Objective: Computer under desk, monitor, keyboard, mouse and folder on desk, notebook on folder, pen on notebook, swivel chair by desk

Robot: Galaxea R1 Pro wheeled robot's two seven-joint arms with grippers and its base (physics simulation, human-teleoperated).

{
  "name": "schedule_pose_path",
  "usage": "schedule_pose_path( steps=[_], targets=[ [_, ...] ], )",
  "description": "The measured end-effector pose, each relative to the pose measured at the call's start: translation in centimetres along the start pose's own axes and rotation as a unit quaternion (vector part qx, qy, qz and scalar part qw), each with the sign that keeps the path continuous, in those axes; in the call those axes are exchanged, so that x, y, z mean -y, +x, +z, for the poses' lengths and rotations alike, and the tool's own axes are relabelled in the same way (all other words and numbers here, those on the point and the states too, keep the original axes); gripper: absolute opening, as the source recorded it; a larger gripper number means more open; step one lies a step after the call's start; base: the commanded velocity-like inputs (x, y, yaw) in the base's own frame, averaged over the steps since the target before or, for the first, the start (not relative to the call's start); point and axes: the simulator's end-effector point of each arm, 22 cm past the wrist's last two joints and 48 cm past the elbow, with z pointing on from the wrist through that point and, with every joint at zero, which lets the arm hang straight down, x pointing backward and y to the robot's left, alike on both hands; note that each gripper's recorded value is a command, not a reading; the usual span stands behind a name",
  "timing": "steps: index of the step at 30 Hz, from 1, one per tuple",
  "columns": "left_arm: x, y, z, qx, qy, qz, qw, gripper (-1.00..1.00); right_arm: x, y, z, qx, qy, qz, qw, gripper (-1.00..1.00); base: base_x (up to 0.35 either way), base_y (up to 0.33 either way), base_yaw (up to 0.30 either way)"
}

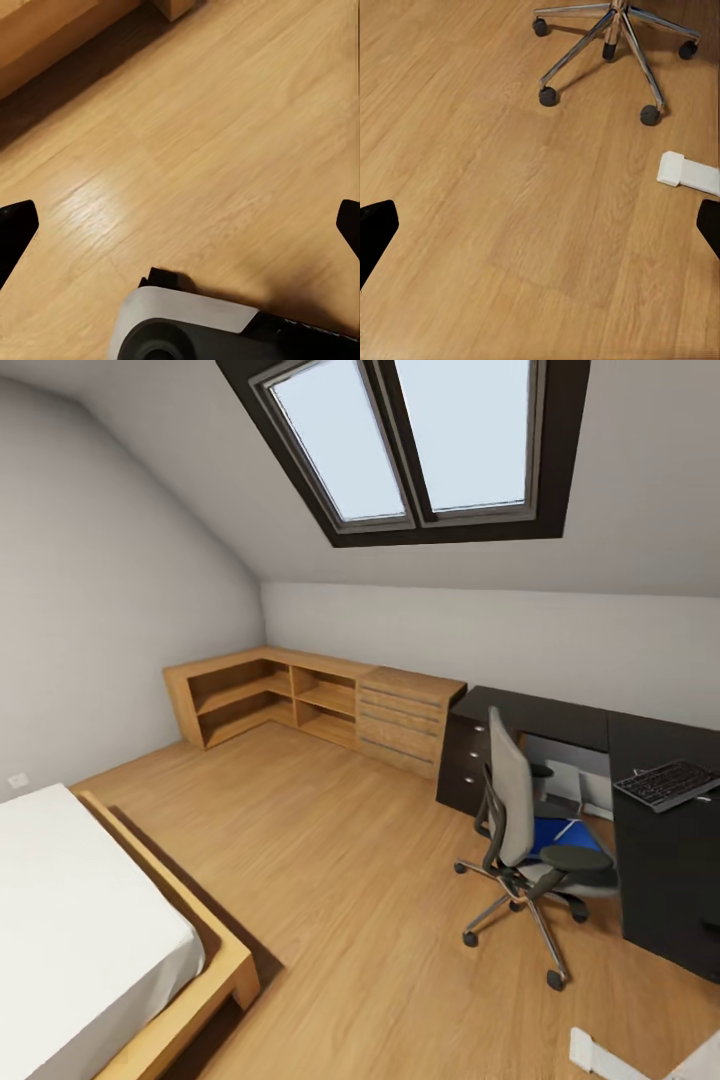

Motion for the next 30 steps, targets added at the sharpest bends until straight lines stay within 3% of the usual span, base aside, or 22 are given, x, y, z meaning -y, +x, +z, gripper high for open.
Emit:
schedule_pose_path(
  steps=[14,30],
  targets=[
    [0.0,1.0,-0.2,-0.01,-0.001,0.002,0.9999,1.0,0.0,0.0,0.0,-0.001,-0.001,-0.001,1.0,1.0,0.127,0.294,-0.285],
    [1.4,1.5,-0.4,-0.014,0.007,-0.003,0.9999,1.0,-0.1,0.0,0.0,-0.001,-0.001,-0.001,1.0,1.0,0.007,0.027,-0.268]
  ],
)
